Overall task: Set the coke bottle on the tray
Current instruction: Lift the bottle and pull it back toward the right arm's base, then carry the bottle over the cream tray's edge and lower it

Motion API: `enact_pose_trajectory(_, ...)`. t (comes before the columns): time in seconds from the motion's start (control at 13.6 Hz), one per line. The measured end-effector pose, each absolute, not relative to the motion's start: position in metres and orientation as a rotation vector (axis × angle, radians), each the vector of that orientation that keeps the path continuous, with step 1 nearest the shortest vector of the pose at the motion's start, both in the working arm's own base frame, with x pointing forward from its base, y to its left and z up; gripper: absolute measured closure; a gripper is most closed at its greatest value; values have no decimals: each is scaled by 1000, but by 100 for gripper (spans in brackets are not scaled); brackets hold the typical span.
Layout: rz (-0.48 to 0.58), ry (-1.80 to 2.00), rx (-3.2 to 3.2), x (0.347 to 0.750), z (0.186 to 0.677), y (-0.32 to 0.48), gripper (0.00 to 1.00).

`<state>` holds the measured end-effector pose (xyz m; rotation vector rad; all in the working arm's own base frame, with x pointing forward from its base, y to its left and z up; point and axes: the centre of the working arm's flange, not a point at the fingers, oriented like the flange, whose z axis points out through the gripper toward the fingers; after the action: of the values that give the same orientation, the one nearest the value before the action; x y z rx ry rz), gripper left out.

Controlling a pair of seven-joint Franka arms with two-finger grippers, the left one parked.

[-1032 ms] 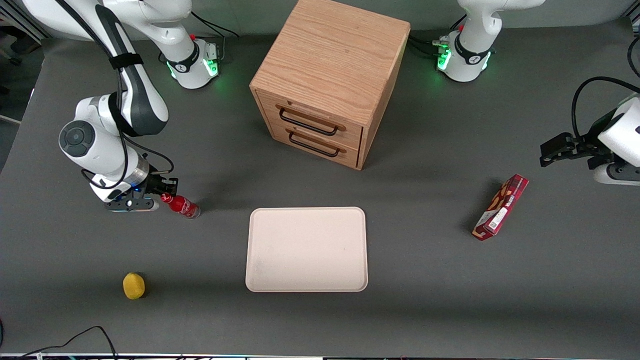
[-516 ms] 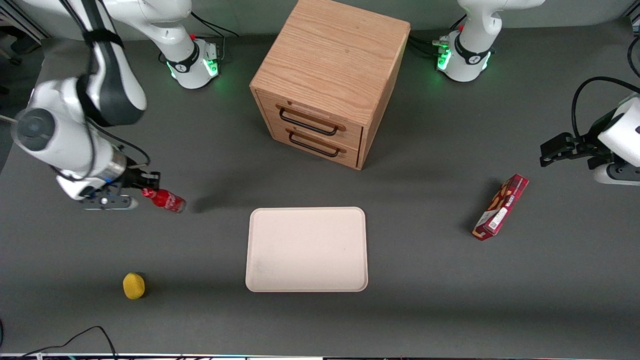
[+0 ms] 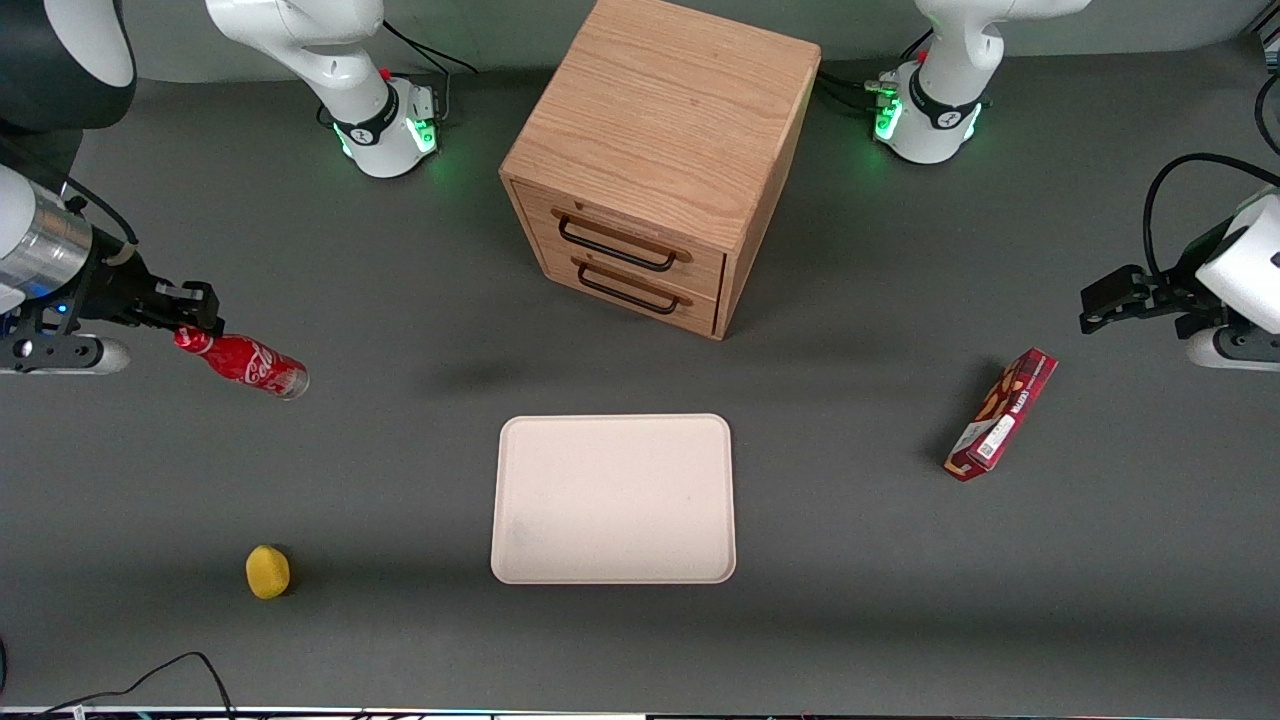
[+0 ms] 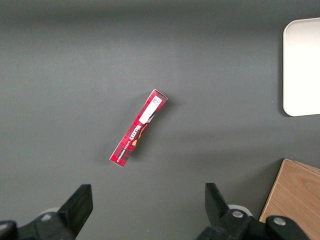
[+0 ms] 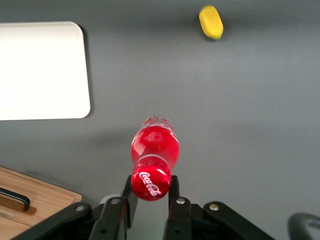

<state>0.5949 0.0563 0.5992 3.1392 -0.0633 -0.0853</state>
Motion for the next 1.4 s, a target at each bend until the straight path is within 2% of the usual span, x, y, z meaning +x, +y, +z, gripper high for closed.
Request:
enact_pose_trajectory(0.29,-116,57,3168,642,561,112,71)
enact_pose_trajectory(0.52,-92,116,3183,669,529,182,71)
enact_pose_trajectory(0.74,-23,122,3195,682,492,245,71)
enact_pose_trajectory(0.88,58,142,3174,691,467,271,71)
enact_pose_trajectory(1.18,228,138,3141,710,408,304,71)
enact_pose_trajectory(1.4,282,137,3144,723,364,309,71)
